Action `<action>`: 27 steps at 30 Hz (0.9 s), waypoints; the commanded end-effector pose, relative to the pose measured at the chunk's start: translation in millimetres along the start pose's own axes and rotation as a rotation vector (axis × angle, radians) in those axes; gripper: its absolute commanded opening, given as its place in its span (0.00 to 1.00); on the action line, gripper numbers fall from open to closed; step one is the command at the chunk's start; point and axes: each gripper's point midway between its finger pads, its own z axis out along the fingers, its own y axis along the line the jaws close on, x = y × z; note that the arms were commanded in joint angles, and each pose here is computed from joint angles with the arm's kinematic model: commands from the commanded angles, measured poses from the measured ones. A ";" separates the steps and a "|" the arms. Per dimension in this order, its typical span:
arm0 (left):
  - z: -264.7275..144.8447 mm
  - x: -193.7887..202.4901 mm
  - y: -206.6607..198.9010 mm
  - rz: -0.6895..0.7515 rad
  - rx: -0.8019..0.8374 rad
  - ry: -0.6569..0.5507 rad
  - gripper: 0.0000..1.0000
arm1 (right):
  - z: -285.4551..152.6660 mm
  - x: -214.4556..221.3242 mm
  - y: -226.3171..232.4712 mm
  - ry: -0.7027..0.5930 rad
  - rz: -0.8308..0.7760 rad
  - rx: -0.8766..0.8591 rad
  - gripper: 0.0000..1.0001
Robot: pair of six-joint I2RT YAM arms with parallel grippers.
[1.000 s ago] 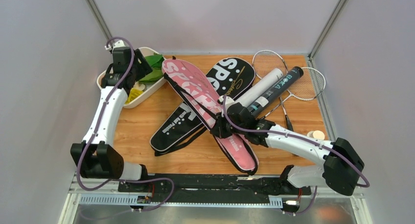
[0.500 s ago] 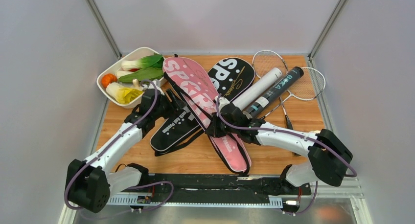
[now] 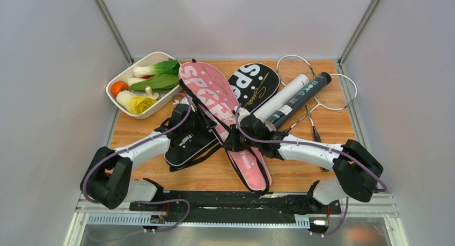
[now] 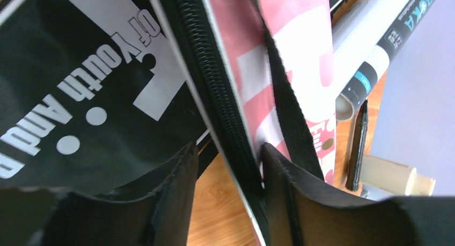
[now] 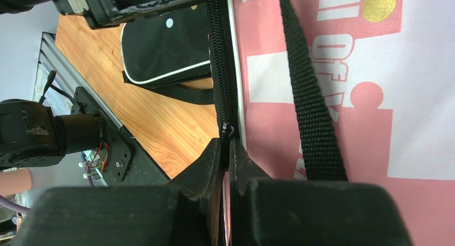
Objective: Pack up the badminton gear
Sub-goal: Zip the racket bag at the center of the board.
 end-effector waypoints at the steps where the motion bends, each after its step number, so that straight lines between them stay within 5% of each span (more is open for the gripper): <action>1: 11.6 -8.4 -25.4 0.002 0.086 -0.016 0.49 | -0.7 -11.5 26.2 -0.045 -0.001 -0.116 0.09; 8: 12.9 -3.7 -20.8 -0.007 0.074 0.002 0.01 | 0.1 -3.8 17.6 -0.036 -0.021 -0.101 0.00; 10: 11.5 -5.6 -21.4 0.000 0.072 -0.007 0.00 | 0.1 -0.7 18.3 -0.024 -0.028 -0.111 0.03; 13: 11.4 -6.1 -22.1 0.009 0.073 -0.005 0.00 | -2.1 2.1 19.0 -0.020 -0.030 -0.124 0.29; 14: 11.5 -5.9 -22.9 0.009 0.076 -0.004 0.00 | -3.2 3.0 18.9 -0.020 -0.033 -0.128 0.29; 17: 11.8 -4.8 -23.7 0.007 0.080 0.005 0.00 | -4.9 5.8 17.7 -0.021 -0.038 -0.135 0.01; 18: 11.9 -4.6 -23.9 0.008 0.080 0.006 0.00 | -4.5 6.7 17.1 -0.021 -0.040 -0.136 0.00; 25: 10.4 -2.5 -25.2 -0.011 0.084 0.018 0.00 | -4.1 7.2 6.7 -0.039 -0.049 -0.093 0.00; 27: 9.9 -3.2 -27.3 -0.008 0.090 0.019 0.00 | -4.2 5.7 2.9 -0.043 -0.080 -0.074 0.17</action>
